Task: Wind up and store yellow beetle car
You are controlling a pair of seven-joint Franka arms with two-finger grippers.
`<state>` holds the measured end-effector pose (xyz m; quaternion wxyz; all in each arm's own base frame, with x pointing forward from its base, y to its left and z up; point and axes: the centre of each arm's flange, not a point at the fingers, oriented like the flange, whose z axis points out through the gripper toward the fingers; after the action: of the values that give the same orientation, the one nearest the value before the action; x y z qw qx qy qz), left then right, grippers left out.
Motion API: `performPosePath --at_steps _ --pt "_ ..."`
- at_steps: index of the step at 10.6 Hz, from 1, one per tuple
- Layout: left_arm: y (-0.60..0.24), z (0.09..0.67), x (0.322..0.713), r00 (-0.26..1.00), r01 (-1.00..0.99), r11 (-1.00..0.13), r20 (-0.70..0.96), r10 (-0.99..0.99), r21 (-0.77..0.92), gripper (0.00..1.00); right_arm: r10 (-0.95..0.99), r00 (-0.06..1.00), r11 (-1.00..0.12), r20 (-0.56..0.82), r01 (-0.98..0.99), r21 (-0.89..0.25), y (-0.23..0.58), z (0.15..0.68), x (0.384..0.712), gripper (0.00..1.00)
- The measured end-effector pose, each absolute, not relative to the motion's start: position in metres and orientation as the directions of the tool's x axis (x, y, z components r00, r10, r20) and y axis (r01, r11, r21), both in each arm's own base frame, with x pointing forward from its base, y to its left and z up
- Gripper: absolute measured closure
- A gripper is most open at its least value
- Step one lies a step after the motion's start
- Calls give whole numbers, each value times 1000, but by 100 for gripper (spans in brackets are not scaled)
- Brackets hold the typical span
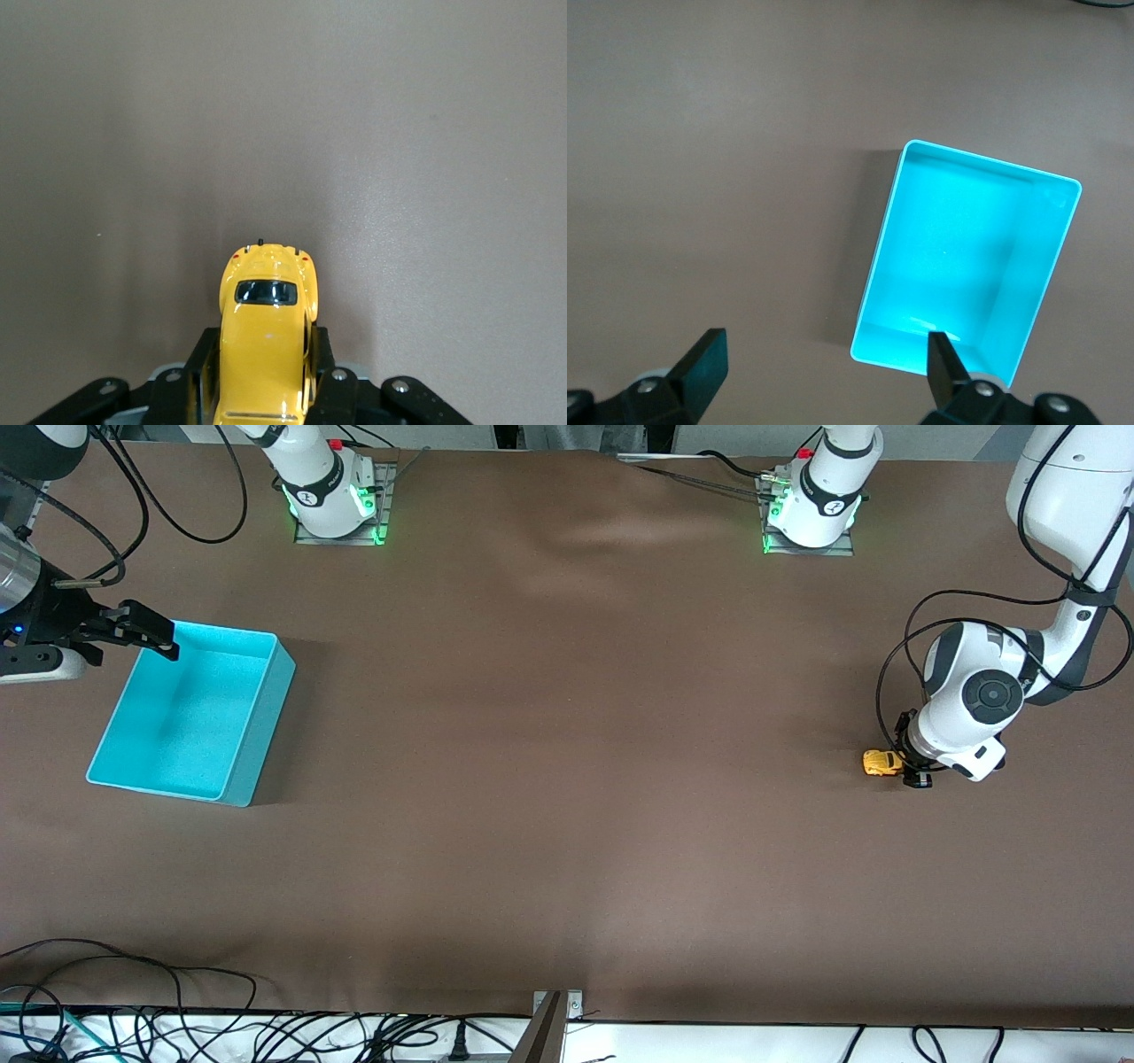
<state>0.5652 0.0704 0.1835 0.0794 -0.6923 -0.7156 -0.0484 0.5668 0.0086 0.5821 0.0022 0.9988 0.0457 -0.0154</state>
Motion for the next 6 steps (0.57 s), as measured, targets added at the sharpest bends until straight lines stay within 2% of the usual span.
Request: performPosePath --at_steps 6 --pt "82 184 571 -50 998 56 179 983 -30 55 91 995 -996 -31 91 3 9 582 567 0"
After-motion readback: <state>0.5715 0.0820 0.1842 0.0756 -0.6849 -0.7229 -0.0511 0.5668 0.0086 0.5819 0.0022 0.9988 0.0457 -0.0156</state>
